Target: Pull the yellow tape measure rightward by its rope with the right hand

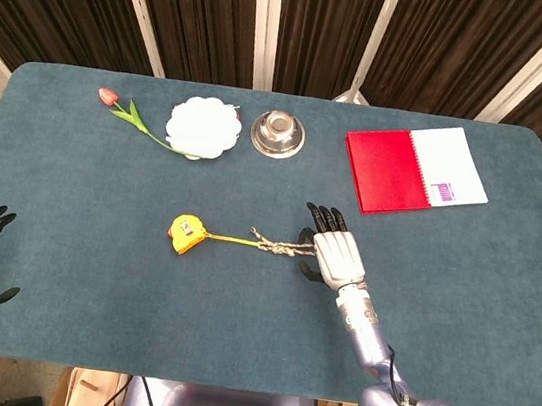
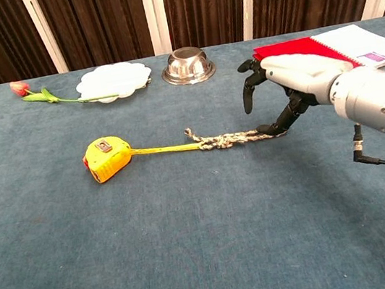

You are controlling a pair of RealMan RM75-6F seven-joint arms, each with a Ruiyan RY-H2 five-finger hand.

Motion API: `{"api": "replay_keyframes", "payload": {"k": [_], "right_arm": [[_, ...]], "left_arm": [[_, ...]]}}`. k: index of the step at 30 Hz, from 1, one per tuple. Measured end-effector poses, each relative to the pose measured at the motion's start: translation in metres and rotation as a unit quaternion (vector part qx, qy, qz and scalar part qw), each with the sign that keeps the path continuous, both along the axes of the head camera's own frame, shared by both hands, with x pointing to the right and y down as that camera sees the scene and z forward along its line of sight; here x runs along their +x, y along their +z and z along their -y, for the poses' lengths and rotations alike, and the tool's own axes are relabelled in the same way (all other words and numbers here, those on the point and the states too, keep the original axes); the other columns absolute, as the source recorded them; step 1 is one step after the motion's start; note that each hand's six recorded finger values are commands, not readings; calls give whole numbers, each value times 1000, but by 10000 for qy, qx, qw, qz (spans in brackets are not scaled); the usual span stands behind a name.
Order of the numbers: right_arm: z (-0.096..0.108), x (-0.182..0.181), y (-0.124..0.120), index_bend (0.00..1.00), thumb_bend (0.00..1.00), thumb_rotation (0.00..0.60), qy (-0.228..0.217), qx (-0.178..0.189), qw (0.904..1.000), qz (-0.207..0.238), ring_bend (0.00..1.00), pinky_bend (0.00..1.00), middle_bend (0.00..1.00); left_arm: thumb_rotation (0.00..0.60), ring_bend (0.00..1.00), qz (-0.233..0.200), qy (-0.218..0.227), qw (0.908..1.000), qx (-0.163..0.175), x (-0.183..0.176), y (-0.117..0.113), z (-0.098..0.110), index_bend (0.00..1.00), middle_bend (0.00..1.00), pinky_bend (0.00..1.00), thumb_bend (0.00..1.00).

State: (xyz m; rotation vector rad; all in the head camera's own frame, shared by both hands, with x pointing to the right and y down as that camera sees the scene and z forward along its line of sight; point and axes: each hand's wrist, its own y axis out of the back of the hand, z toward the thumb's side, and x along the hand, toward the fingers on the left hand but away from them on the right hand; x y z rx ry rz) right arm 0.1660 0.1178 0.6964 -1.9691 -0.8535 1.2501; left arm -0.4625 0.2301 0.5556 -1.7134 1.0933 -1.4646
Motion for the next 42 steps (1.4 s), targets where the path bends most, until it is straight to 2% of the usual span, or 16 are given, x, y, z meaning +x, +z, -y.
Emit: {"api": "replay_keyframes", "payload": {"k": [14,36,42], "right_arm": [[2,17,32,516,360,600,250,-228,9989,-328,0,0,98],[2,28,42,554,366,600,430,-315,9976,-433,0,0,120],[4,28,42,554,394,600,459,-301,9976,-417,0,0,120]], "left_arm": [[600,0,25,-44,10000,-19,-1,1,0,0,0,0,0],[600,0,14,-74,10000,-27,-2,0,0,0,0,0,0],[600,0,11,-82,10000,-40,-2,1,0,0,0,0,0]]}}
